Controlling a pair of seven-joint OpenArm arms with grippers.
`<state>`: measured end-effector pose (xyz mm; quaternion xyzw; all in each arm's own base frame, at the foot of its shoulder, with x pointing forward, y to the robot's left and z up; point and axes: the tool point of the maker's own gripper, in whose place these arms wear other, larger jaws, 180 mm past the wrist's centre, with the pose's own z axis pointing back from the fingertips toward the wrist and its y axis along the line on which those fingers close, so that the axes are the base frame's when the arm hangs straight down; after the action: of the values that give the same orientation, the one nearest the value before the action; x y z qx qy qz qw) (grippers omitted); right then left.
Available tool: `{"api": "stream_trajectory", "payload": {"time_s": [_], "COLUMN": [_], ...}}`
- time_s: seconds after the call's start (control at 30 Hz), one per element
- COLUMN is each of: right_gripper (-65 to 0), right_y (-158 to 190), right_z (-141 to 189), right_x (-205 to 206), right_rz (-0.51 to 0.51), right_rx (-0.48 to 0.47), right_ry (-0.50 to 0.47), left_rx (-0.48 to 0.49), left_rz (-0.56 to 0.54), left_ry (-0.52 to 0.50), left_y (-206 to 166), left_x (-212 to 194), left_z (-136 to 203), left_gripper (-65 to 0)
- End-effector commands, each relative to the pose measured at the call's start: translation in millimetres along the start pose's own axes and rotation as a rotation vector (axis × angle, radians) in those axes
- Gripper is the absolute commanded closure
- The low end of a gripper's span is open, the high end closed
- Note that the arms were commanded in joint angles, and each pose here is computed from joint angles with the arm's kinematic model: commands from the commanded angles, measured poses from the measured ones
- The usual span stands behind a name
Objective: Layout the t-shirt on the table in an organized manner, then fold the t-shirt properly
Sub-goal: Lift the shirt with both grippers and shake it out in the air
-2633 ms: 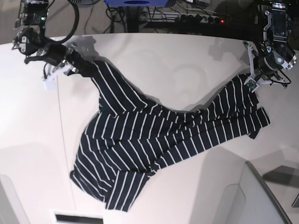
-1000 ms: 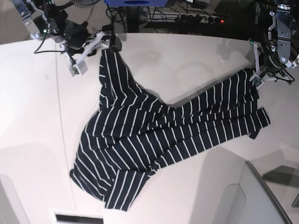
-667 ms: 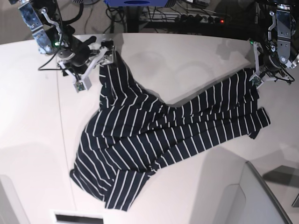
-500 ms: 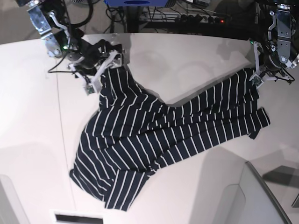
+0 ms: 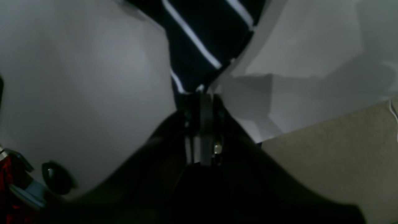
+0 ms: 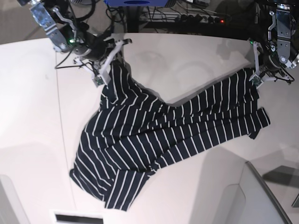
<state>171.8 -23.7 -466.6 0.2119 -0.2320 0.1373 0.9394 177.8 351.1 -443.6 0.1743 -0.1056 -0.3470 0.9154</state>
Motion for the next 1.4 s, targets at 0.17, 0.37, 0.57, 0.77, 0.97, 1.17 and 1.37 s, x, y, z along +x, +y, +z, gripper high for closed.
{"api": "stream_trajectory", "payload": {"time_s": [0.17, 0.37, 0.57, 0.77, 0.97, 1.17, 1.37], "right_gripper": [-0.8, -0.8, -0.8, -0.6, -0.6, -0.6, -0.6], "right_y": [-10, -52, -62, -63, -75, -96, -102], "right_z": [35, 88, 115, 143, 142, 113, 112], "right_x": [49, 118, 178, 247, 232, 110, 25], "right_rz": [0.056, 0.151, 0.246, 0.323, 0.320, 0.291, 0.363], "right_rx": [-0.023, -0.148, -0.210, -0.260, -0.284, -0.362, -0.490], "right_ry": [-0.111, -0.202, -0.260, -0.379, -0.337, -0.065, 0.080], "left_rx": [0.107, 0.269, 0.399, 0.500, 0.499, 0.337, 0.208], "left_rz": [-0.018, -0.060, -0.051, 0.009, -0.036, -0.148, -0.155], "left_ry": [-0.039, -0.150, -0.279, -0.332, -0.283, -0.153, -0.129], "left_y": [51, 111, 153, 196, 186, 106, 53], "left_x": [19, 66, 115, 141, 136, 81, 35], "left_z": [13, 52, 91, 123, 128, 91, 74], "left_gripper": [0.0, 0.0, 0.0, 0.0, 0.0, 0.0, 0.0]}}
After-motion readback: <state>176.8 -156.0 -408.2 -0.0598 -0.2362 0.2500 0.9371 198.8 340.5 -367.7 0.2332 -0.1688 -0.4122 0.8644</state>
